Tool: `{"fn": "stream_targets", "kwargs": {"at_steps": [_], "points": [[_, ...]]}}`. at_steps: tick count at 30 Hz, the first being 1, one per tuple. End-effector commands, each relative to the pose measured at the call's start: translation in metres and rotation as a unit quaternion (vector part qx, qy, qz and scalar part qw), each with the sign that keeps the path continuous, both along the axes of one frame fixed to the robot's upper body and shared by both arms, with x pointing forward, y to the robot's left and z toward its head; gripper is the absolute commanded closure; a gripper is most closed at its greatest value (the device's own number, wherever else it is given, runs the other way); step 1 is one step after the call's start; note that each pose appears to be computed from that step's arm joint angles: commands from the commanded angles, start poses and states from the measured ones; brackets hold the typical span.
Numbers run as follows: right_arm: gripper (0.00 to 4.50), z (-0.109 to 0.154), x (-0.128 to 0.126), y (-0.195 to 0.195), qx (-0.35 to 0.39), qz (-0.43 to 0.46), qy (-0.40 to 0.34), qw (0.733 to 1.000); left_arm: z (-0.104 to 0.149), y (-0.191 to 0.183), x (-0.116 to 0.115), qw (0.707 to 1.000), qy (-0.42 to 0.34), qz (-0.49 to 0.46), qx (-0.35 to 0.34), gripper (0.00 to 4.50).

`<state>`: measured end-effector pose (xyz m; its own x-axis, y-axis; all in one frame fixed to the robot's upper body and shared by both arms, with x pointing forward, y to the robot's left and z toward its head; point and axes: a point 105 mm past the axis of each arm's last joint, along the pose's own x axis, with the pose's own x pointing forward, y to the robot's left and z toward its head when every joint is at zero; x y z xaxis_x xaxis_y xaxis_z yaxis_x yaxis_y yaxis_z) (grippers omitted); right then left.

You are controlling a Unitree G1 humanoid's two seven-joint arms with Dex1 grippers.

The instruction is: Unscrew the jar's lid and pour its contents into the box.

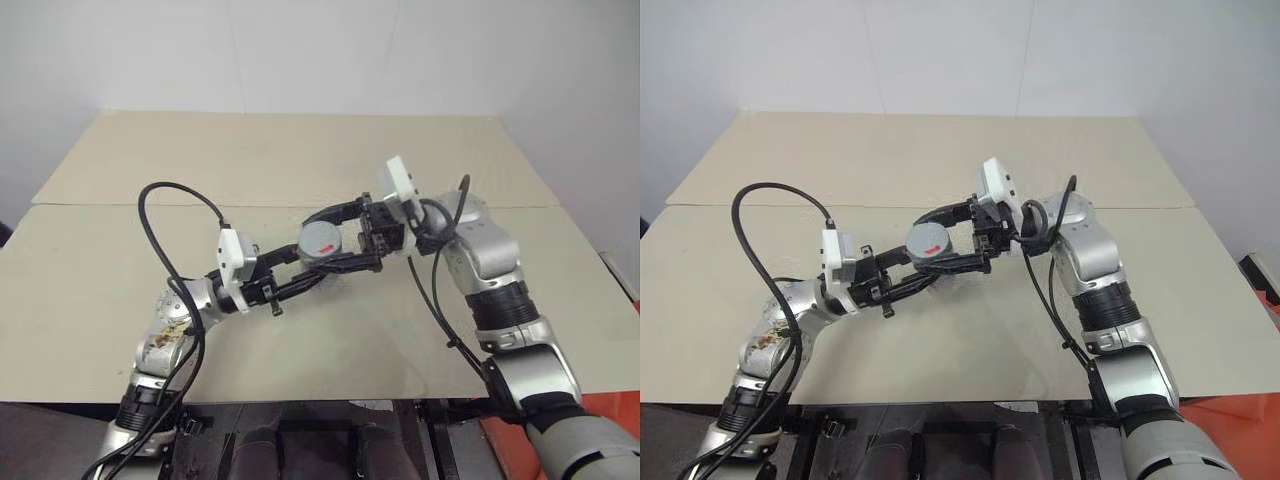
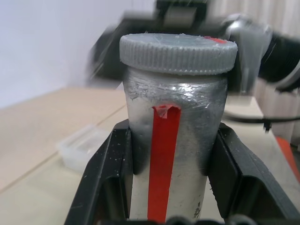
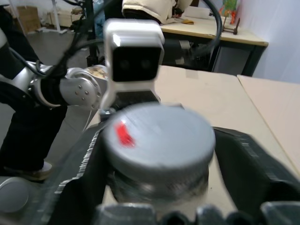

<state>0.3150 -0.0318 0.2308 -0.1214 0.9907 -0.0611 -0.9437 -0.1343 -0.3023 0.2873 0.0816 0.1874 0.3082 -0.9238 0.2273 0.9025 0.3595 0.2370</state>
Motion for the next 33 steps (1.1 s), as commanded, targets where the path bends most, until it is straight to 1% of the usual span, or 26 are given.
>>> {"fn": "stream_targets", "kwargs": {"at_steps": [1,6,12,16,18,19,22,24,27,33], "points": [[0.06,0.017,-0.004,-0.008,0.029,0.001,-0.025,0.999,0.014,-0.005,-0.006,0.999,-0.033,-0.012,-0.012,2.65],[0.06,0.023,-0.003,-0.021,0.037,-0.055,-0.053,0.996,0.007,-0.003,0.005,0.999,-0.024,0.021,-0.022,2.65],[0.06,0.028,-0.019,-0.035,0.044,-0.114,-0.091,0.988,0.0,0.001,0.015,0.997,-0.009,0.063,-0.034,2.65],[0.06,0.029,-0.028,-0.034,0.043,-0.154,-0.116,0.98,-0.003,0.002,0.023,0.995,-0.005,0.095,-0.038,2.65],[0.06,0.034,-0.027,-0.026,0.061,-0.198,-0.115,0.972,-0.004,0.002,0.025,0.994,-0.008,0.106,-0.04,2.65],[0.06,0.037,-0.025,-0.022,0.074,-0.226,-0.124,0.963,-0.004,0.002,0.026,0.993,-0.009,0.11,-0.042,2.65],[0.06,0.038,-0.021,-0.012,0.1,-0.292,-0.12,0.943,-0.003,0.002,0.029,0.991,-0.009,0.123,-0.047,2.65],[0.06,0.038,-0.024,-0.008,0.131,-0.303,-0.083,0.94,-0.003,0.001,0.029,0.991,-0.009,0.123,-0.049,2.65],[0.06,0.027,-0.027,0.0,0.114,-0.314,-0.084,0.939,-0.004,-0.001,0.028,0.991,-0.007,0.122,-0.047,2.65],[0.06,0.014,-0.02,0.006,0.105,-0.342,-0.062,0.932,-0.006,0.0,0.029,0.992,-0.012,0.12,-0.037,2.65]]}}
